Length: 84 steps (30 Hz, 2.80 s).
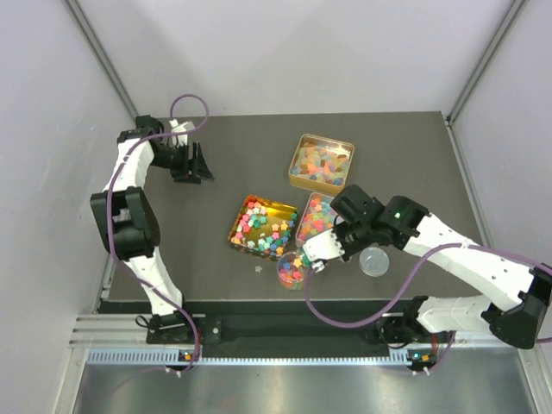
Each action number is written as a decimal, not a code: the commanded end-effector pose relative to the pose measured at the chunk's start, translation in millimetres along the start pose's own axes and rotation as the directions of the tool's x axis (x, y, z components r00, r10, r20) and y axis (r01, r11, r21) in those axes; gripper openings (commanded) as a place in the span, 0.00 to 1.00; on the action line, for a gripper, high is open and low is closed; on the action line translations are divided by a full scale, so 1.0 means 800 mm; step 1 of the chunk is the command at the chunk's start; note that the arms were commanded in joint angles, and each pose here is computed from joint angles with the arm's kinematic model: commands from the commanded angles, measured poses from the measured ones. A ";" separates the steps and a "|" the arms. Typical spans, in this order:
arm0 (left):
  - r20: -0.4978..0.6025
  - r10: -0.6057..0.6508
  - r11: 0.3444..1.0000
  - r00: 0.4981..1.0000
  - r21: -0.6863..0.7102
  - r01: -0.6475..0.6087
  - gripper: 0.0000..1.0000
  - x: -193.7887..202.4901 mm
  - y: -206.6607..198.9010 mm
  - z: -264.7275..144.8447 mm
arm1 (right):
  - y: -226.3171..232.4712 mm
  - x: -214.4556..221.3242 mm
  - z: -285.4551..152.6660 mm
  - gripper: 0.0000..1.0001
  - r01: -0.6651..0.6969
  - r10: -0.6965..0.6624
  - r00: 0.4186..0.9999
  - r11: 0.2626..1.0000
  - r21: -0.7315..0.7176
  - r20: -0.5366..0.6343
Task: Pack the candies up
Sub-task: Place the fake candies in the packing bottle, then scoop the fake candies from the storage box.
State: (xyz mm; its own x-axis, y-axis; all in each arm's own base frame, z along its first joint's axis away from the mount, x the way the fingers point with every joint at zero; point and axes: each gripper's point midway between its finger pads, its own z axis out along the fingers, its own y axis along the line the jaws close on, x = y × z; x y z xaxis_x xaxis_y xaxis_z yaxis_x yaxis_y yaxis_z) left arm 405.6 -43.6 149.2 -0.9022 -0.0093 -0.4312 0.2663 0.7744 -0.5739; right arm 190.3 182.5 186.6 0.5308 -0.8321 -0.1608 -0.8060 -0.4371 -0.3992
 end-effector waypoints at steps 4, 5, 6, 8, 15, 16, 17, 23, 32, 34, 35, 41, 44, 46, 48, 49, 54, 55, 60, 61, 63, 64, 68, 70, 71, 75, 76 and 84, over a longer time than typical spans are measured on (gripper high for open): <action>0.069 0.051 0.999 0.996 0.013 -0.053 0.69 -0.008 -0.025 -0.016 | -0.013 0.003 -0.011 0.00 0.050 -0.045 0.995 0.997 0.063 -0.088; 0.080 0.060 0.998 0.995 0.010 -0.061 0.69 -0.008 -0.027 -0.018 | -0.013 0.004 -0.010 0.00 0.058 -0.052 0.994 0.996 0.060 -0.095; 0.081 0.062 0.998 0.995 0.011 -0.063 0.69 -0.006 -0.028 -0.019 | -0.013 0.005 -0.009 0.00 0.065 -0.058 0.993 0.996 0.057 -0.105; 0.087 0.065 0.998 0.994 0.013 -0.066 0.69 -0.002 -0.031 -0.021 | -0.015 0.007 -0.007 0.00 0.073 -0.065 0.990 0.996 0.057 -0.126; 0.110 0.120 0.992 0.987 0.027 -0.123 0.69 0.000 -0.048 -0.029 | -0.025 0.011 -0.006 0.00 0.089 -0.077 0.982 0.994 0.065 -0.170; 0.130 0.147 0.987 0.981 0.039 -0.153 0.69 -0.005 -0.060 -0.037 | -0.032 0.013 -0.009 0.00 0.086 -0.068 0.980 0.992 0.089 -0.186; 0.144 0.176 0.979 0.974 0.081 -0.189 0.70 -0.007 -0.079 -0.038 | -0.038 0.012 -0.011 0.00 0.080 -0.059 0.981 0.991 0.107 -0.187; 0.132 0.367 0.896 0.921 0.215 -0.388 0.68 0.005 -0.183 -0.057 | -0.094 0.002 -0.024 0.00 -0.066 0.090 0.991 0.973 0.222 -0.101; -0.008 0.417 0.847 0.909 0.367 -0.385 0.49 0.048 -0.256 -0.052 | -0.175 -0.023 0.008 0.00 -0.306 0.281 0.951 0.920 0.246 0.131; -0.027 0.435 0.846 0.900 0.356 -0.398 0.48 0.052 -0.250 -0.045 | -0.187 -0.030 0.021 0.00 -0.326 0.292 0.942 0.915 0.240 0.165; -0.031 0.438 0.844 0.899 0.359 -0.399 0.46 0.052 -0.250 -0.042 | -0.195 -0.034 0.022 0.00 -0.330 0.291 0.939 0.910 0.251 0.181; -0.046 0.438 0.833 0.898 0.395 -0.387 0.28 0.047 -0.258 -0.024 | -0.237 -0.052 0.023 0.00 -0.329 0.265 0.934 0.900 0.286 0.240; -0.079 0.424 0.839 0.902 0.409 -0.358 0.15 0.049 -0.252 -0.007 | -0.252 -0.055 0.022 0.00 -0.339 0.268 0.930 0.890 0.306 0.251; -0.100 0.420 0.843 0.902 0.411 -0.347 0.10 0.053 -0.245 0.003 | -0.261 -0.061 0.015 0.00 -0.362 0.278 0.918 0.879 0.311 0.282; -0.129 0.412 0.852 0.902 0.405 -0.331 0.09 0.056 -0.234 0.014 | -0.260 -0.068 0.014 0.00 -0.356 0.266 0.916 0.885 0.300 0.302; -0.136 0.412 0.857 0.901 0.395 -0.332 0.09 0.055 -0.229 0.020 | -0.260 -0.070 0.014 0.00 -0.351 0.260 0.916 0.889 0.296 0.306; -0.140 0.401 0.867 0.905 0.377 -0.326 0.09 0.034 -0.215 0.043 | -0.254 -0.106 -0.029 0.00 -0.304 0.170 0.882 0.919 0.253 0.440; -0.136 0.402 0.866 0.906 0.377 -0.328 0.09 0.030 -0.215 0.045 | -0.251 -0.112 -0.035 0.00 -0.298 0.161 0.873 0.923 0.242 0.459; -0.111 0.408 0.861 0.906 0.375 -0.342 0.10 0.016 -0.217 0.049 | -0.250 -0.136 -0.050 0.00 -0.297 0.148 0.832 0.933 0.204 0.534; -0.110 0.409 0.862 0.906 0.374 -0.344 0.10 0.016 -0.217 0.049 | -0.250 -0.136 -0.049 0.00 -0.298 0.151 0.830 0.933 0.199 0.536; -0.109 0.408 0.862 0.906 0.373 -0.343 0.11 0.016 -0.218 0.048 | -0.252 -0.138 -0.047 0.00 -0.306 0.159 0.824 0.933 0.191 0.543; -0.109 0.409 0.862 0.906 0.372 -0.344 0.11 0.016 -0.218 0.048 | -0.252 -0.140 -0.046 0.00 -0.305 0.160 0.821 0.934 0.184 0.548; -0.110 0.411 0.864 0.905 0.364 -0.348 0.11 0.017 -0.216 0.048 | -0.254 -0.148 -0.045 0.00 -0.310 0.168 0.804 0.937 0.162 0.570; -0.106 0.409 0.870 0.906 0.346 -0.352 0.11 0.013 -0.214 0.047 | -0.253 -0.147 -0.041 0.00 -0.305 0.168 0.812 0.938 0.162 0.559; -0.098 0.420 0.876 0.902 0.305 -0.375 0.11 0.005 -0.210 0.041 | -0.254 -0.136 -0.035 0.00 -0.295 0.161 0.836 0.938 0.182 0.524; -0.013 0.419 0.903 0.908 0.105 -0.416 0.22 -0.040 -0.174 -0.001 | -0.232 -0.090 0.002 0.00 -0.204 0.116 0.905 0.963 0.178 0.409; -0.001 0.425 0.903 0.905 0.075 -0.424 0.26 -0.045 -0.166 -0.008 | -0.226 -0.081 0.013 0.00 -0.190 0.113 0.915 0.967 0.168 0.387; -0.086 0.327 0.944 0.941 -0.025 -0.330 0.32 0.018 -0.104 -0.011 | -0.219 -0.055 0.089 0.00 -0.161 0.139 0.952 0.985 0.060 0.271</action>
State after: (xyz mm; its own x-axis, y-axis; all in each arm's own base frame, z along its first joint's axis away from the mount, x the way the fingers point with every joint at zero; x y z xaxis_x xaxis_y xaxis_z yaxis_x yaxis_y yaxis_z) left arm 385.3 -105.0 207.3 -0.7844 0.2853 -0.5508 0.5520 0.7260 -0.4101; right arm 310.5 315.7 209.6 0.4331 -0.7504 -0.4994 -0.8821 -0.2389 -0.4060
